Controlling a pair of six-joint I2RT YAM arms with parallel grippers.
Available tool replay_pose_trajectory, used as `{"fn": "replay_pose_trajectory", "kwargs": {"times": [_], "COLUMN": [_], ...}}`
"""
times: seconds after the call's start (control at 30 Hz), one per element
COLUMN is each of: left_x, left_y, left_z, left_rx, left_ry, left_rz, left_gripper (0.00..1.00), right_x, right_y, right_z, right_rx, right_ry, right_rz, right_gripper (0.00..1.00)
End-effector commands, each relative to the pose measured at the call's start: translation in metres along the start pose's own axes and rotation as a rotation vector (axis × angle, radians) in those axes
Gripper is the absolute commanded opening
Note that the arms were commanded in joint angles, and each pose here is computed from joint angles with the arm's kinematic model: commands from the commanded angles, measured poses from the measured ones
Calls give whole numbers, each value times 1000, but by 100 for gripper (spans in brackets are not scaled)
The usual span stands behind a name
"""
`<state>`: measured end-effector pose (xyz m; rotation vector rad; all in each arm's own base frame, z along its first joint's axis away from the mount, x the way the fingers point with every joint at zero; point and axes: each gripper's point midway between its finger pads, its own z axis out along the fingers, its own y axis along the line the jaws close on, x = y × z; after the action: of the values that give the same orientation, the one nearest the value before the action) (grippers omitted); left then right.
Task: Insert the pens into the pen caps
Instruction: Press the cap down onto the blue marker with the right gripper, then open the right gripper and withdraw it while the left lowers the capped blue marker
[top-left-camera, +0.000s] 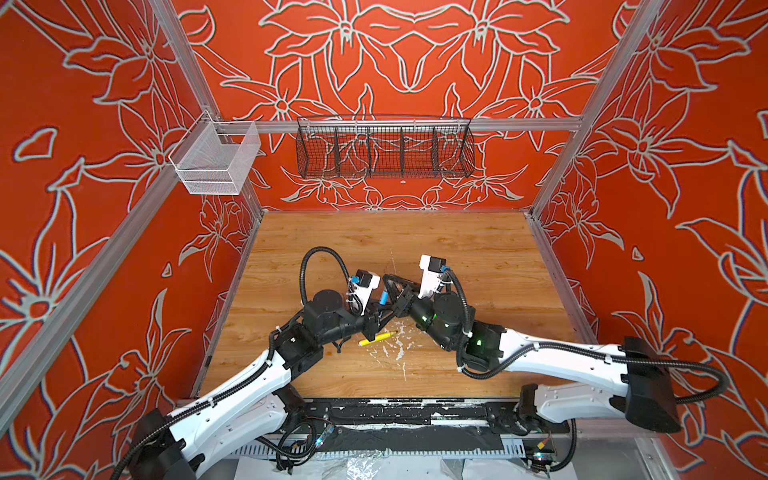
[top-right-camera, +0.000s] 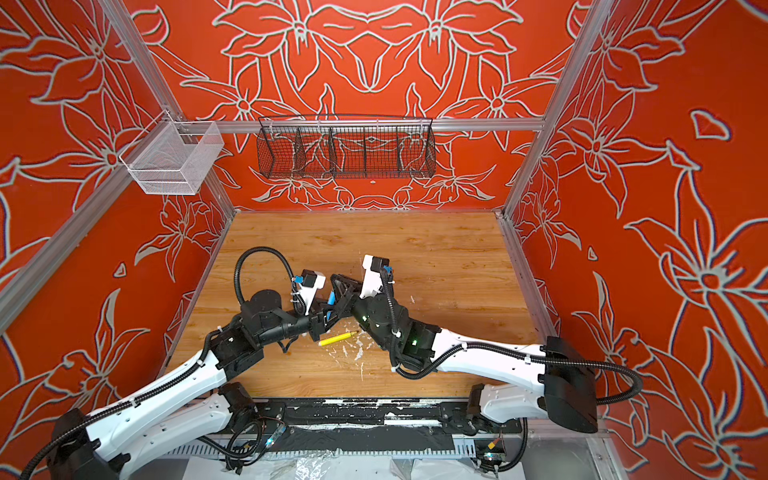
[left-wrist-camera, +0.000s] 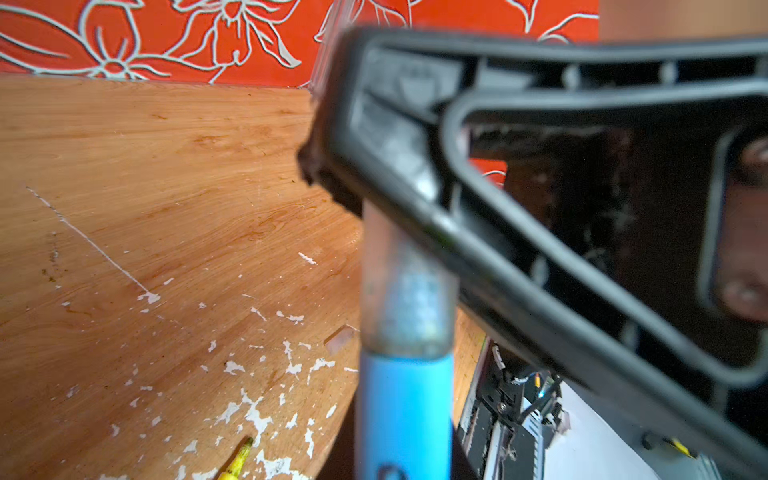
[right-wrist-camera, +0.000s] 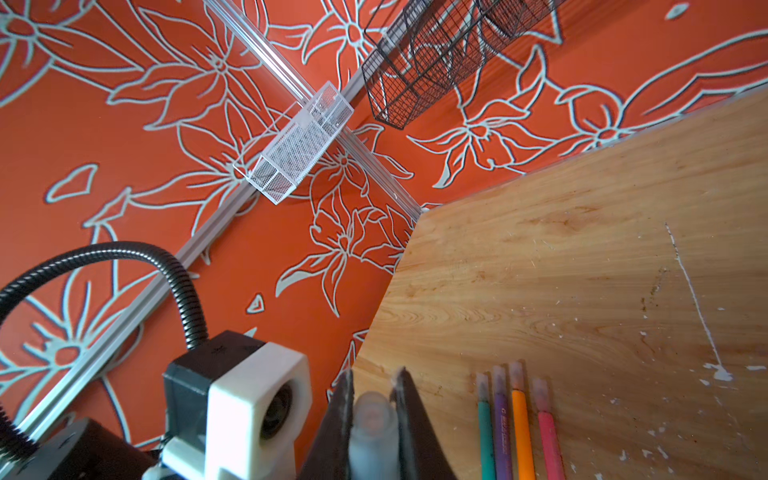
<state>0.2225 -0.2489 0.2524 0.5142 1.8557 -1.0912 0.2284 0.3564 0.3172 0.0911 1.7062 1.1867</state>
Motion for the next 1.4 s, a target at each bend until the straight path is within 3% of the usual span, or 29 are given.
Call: {"fn": "replay_pose_trajectory", "kwargs": {"times": [0.0, 0.13, 0.47, 0.7, 0.77, 0.83, 0.93, 1.1, 1.37], "left_x": [-118, -127, -134, -116, -101, -78, -39, 14, 73], "left_y": [15, 13, 33, 45, 51, 65, 80, 110, 153], "left_z": [-26, -25, -35, -35, -37, -36, -29, -23, 13], "left_rx": [-120, -119, -262, -307, -327, -381, -451, -672, -835], "left_ry": [-398, -407, -457, -401, -358, -288, -154, -11, 177], "left_rz": [-26, 6, 64, -3, -58, -146, -205, -270, -361], "left_gripper": [0, 0, 0, 0, 0, 0, 0, 0, 0], "right_x": [128, 138, 146, 103, 81, 54, 10, -37, -77], "right_y": [16, 16, 31, 22, 15, 1, -32, -100, -177], "right_z": [-42, -49, -54, -54, -56, -64, -81, -122, -192], "right_rx": [-133, -124, -159, -75, -25, 37, 167, 396, 612], "right_ry": [447, 463, 482, 393, 359, 297, 167, 61, -125], "right_rz": [-71, -85, -99, -180, -215, -256, -331, -407, -475], "right_gripper": [0, 0, 0, 0, 15, 37, 57, 60, 67]}}
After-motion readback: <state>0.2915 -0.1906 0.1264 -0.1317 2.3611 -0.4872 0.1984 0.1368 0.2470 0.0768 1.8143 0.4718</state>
